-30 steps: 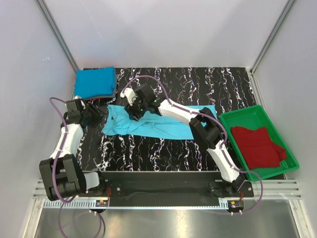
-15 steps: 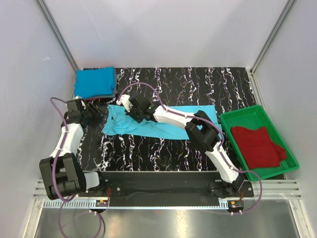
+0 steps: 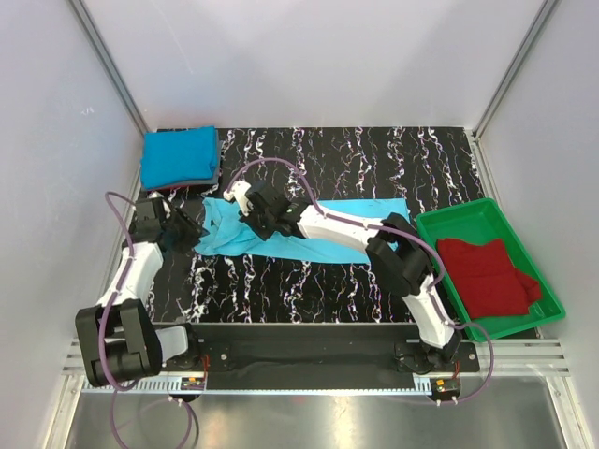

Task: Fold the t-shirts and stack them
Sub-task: Fold the tshirt

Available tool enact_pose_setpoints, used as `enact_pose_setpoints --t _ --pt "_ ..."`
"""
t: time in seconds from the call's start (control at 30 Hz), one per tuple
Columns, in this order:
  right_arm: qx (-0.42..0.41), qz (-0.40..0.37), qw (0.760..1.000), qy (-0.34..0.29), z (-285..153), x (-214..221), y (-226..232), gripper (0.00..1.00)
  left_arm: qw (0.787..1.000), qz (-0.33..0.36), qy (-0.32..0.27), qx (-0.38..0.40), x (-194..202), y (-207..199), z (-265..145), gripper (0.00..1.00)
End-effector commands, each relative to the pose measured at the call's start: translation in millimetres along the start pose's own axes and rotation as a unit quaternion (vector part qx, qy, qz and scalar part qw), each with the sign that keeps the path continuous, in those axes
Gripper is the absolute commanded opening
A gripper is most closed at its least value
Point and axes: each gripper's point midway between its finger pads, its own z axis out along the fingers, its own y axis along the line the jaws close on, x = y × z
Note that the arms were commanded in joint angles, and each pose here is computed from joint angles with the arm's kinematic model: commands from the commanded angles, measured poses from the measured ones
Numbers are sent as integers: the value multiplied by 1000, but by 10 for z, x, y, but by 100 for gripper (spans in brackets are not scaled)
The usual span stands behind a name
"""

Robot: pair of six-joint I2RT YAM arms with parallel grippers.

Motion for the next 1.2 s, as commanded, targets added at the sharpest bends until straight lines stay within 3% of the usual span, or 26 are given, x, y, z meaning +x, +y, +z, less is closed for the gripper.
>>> enact_pose_setpoints --t 0.0,0.4,0.87,1.17 --pt "4 35 998 -50 -276 -320 61 0 1000 7 -12 -3 61 -18 -26 44" --pt "-42 66 997 -22 -220 -47 313 0 999 16 2 -40 341 192 119 42" --pt "-58 67 996 -27 -291 46 387 0 999 -5 -36 6 327 73 234 43" --pt "-65 84 994 -27 -280 98 427 0 999 -5 -32 -33 362 251 300 41"
